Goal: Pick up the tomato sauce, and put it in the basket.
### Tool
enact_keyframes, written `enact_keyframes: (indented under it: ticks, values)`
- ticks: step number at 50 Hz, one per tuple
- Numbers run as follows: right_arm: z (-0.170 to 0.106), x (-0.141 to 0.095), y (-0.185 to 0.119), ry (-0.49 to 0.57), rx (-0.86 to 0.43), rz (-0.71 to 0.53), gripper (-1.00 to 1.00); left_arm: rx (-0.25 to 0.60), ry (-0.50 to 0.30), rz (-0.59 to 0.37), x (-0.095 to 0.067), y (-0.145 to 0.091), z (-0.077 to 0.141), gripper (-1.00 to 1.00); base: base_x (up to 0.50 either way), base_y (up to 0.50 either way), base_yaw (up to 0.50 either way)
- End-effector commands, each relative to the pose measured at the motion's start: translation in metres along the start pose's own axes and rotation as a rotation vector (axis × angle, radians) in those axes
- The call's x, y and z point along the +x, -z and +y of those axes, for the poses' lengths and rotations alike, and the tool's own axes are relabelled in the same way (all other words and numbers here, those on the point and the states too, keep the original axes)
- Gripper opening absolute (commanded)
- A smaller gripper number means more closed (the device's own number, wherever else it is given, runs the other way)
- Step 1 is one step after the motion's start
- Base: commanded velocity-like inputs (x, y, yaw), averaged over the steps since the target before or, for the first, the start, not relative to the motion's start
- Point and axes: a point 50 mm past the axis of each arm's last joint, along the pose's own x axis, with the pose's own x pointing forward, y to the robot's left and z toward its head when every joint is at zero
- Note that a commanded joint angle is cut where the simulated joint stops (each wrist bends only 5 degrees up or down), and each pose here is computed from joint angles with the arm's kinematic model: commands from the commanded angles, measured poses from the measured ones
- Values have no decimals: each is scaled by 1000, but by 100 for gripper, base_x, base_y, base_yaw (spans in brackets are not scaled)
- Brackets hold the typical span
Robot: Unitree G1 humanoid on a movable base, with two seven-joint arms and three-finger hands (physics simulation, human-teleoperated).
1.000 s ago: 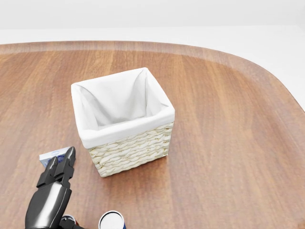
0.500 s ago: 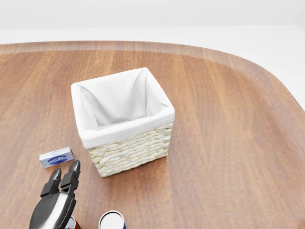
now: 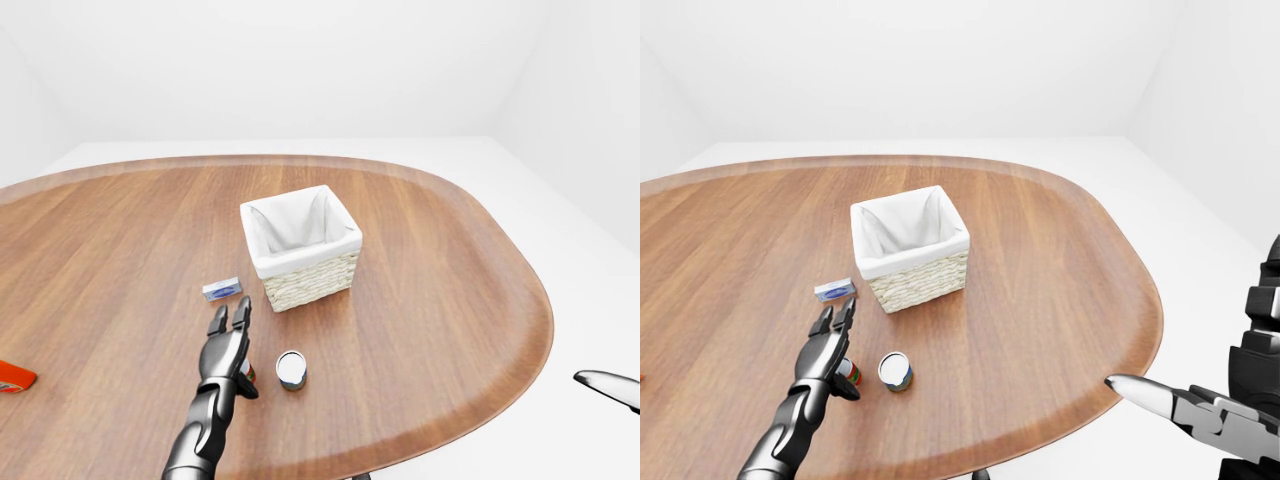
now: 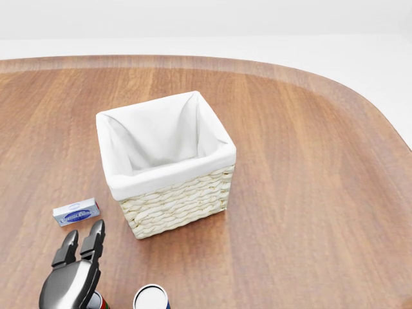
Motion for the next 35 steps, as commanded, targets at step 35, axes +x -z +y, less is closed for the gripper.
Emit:
enact_keyframes:
  ticks: [35]
  values:
    - [0,0,0,3,0,1,100,37,52,38,3,11,-12,100,0,0,0]
